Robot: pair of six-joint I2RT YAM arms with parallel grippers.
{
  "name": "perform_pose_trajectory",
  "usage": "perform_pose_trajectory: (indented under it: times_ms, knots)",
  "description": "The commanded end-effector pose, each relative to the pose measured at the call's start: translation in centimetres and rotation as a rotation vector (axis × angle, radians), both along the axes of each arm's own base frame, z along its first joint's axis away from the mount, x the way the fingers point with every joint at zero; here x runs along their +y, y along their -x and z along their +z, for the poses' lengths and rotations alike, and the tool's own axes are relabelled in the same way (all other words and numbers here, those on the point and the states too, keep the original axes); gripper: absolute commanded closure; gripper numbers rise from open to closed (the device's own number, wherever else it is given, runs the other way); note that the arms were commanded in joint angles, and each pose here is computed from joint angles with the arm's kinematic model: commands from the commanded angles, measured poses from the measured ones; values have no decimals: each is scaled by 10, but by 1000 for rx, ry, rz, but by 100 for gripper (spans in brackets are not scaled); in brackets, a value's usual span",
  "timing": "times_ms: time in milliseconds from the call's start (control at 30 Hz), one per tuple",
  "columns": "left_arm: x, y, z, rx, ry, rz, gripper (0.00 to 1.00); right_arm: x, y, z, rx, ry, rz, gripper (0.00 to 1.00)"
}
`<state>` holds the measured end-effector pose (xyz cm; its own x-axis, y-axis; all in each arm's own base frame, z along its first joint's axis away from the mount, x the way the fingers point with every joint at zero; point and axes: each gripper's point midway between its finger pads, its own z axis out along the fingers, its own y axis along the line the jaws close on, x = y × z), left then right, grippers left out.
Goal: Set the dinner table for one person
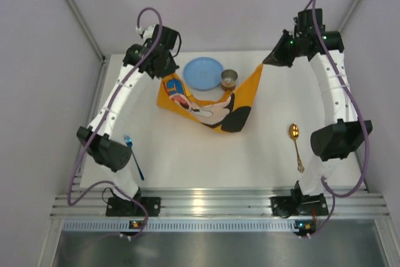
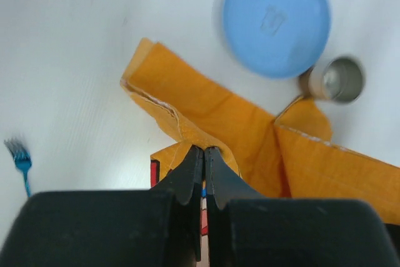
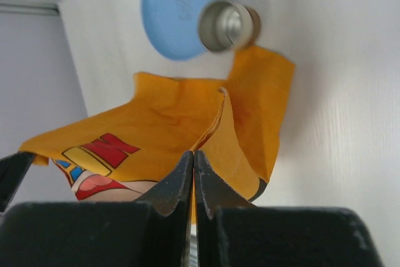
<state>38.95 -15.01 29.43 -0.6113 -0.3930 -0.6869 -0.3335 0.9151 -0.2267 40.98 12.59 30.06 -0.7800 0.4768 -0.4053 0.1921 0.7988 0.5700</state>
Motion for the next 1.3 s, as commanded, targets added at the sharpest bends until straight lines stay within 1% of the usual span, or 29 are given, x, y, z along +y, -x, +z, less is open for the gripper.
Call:
perform_pose_trajectory:
  times_ms: [0,33,67,167,200,233,267,300,333,367,400,433,500,533,600,633,667,700,733,767,800,867,933,1000,1133,1167,1200,1233,1267]
  knots:
    - [5,-33,93,-233,12,-54,100,3,-5,109,-292,-93,46,100]
    - [7,-33,108,-264,20,-51,100,-1,0,129,-344,-103,36,100]
    - [13,-28,131,-308,38,-45,100,-2,6,134,-353,-109,39,100]
    - [17,-7,133,-306,62,-52,100,-15,44,144,-396,-61,16,100]
    - [18,-3,138,-336,80,-51,100,-18,54,148,-428,-49,9,100]
    - [31,25,160,-402,112,-49,100,-24,83,144,-441,-29,-4,100]
    - [35,30,125,-330,84,-35,100,-32,93,144,-474,1,-37,100]
    - [47,55,142,-394,112,-22,100,-36,105,136,-473,15,-51,100]
    - [54,64,132,-379,105,-11,100,-43,127,113,-442,37,-71,100]
    - [57,71,96,-304,79,0,100,-49,134,96,-415,61,-98,100]
    - [67,93,97,-330,99,3,100,-52,141,78,-383,71,-107,100]
    - [67,98,53,-255,78,2,100,-53,154,30,-281,77,-112,100]
    - [70,123,35,-266,139,-10,100,-49,165,-19,-178,62,-97,100]
    - [69,128,-7,-195,130,-7,100,-48,179,-69,-64,55,-105,100]
    - [66,145,-36,-161,189,-7,100,-45,183,-105,-17,39,-101,100]
    - [68,155,-81,-73,169,1,100,-47,196,-144,66,49,-112,100]
    - [67,159,-98,-54,194,19,100,-50,196,-158,79,67,-120,100]
    - [63,167,-114,-28,223,4,100,-53,207,-185,141,89,-121,100]
    - [63,174,-134,16,229,11,100,-56,211,-196,170,113,-120,100]
    - [67,190,-166,104,224,42,100,-62,215,-205,194,144,-130,100]
    - [66,198,-173,128,239,43,100,-65,219,-211,216,162,-132,100]
    - [56,201,-172,137,273,9,100,-71,224,-217,243,193,-147,100]
    - [62,201,-174,150,255,43,100,-73,225,-217,242,199,-163,100]
    - [61,205,-183,204,241,52,100,-73,225,-212,245,195,-173,100]
    - [49,209,-182,284,285,51,98,-77,231,-200,263,205,-205,100]
    - [49,210,-182,299,285,64,89,-77,237,-198,276,209,-204,100]
    - [51,211,-179,300,281,74,48,-75,238,-195,268,201,-187,100]
    - [56,218,-174,324,262,91,23,-71,240,-190,260,181,-170,100]
    - [63,218,-170,321,249,144,6,-72,250,-191,298,187,-169,100]
